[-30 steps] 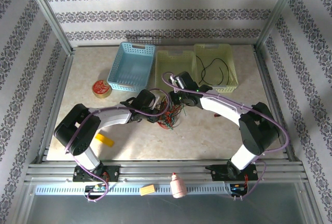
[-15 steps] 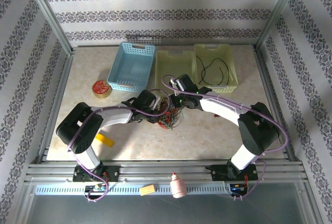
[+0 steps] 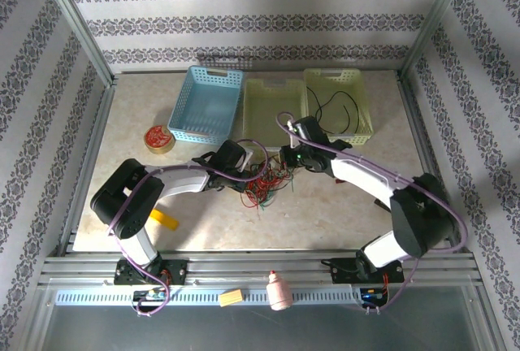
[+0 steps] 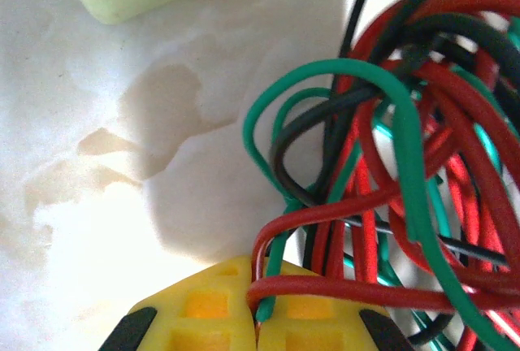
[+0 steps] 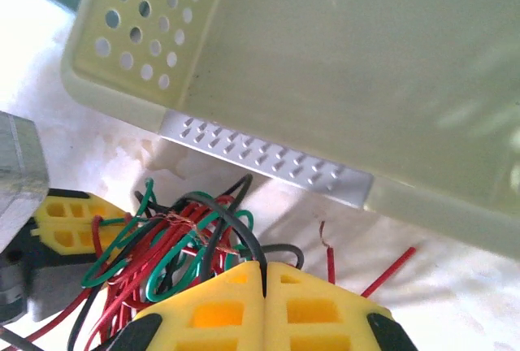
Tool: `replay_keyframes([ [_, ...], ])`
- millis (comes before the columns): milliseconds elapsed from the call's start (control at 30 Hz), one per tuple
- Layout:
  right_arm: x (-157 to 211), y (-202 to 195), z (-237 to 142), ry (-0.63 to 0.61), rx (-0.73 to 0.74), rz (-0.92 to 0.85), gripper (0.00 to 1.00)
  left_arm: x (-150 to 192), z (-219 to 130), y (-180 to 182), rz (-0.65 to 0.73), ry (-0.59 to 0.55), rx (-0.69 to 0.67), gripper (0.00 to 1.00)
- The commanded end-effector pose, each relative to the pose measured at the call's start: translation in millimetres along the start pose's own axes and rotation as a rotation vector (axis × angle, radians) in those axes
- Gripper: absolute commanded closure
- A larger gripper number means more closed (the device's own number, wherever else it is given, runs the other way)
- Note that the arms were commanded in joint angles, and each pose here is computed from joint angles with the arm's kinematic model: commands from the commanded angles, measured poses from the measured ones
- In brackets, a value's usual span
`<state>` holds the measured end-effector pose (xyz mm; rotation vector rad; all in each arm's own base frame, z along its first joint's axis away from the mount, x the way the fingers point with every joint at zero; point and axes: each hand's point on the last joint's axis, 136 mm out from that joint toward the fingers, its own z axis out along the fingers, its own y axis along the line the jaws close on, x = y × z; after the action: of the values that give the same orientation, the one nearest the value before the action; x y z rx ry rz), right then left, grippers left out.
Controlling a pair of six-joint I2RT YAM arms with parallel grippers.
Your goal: Untangle the cables
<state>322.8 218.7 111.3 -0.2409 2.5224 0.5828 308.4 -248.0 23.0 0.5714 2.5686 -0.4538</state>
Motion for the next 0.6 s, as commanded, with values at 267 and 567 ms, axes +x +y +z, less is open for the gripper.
replay_keyframes([
  [267, -69, -26, -91, -0.386, 0.042, 0.127, 1.0, 13, 5, 11, -0.002, 0.055, -0.06, 1.0],
  [567, -99, -55, -168, -0.657, 0.167, 0.199, 1.0, 19, 5, 12, -0.001, 0.065, -0.064, 1.0],
])
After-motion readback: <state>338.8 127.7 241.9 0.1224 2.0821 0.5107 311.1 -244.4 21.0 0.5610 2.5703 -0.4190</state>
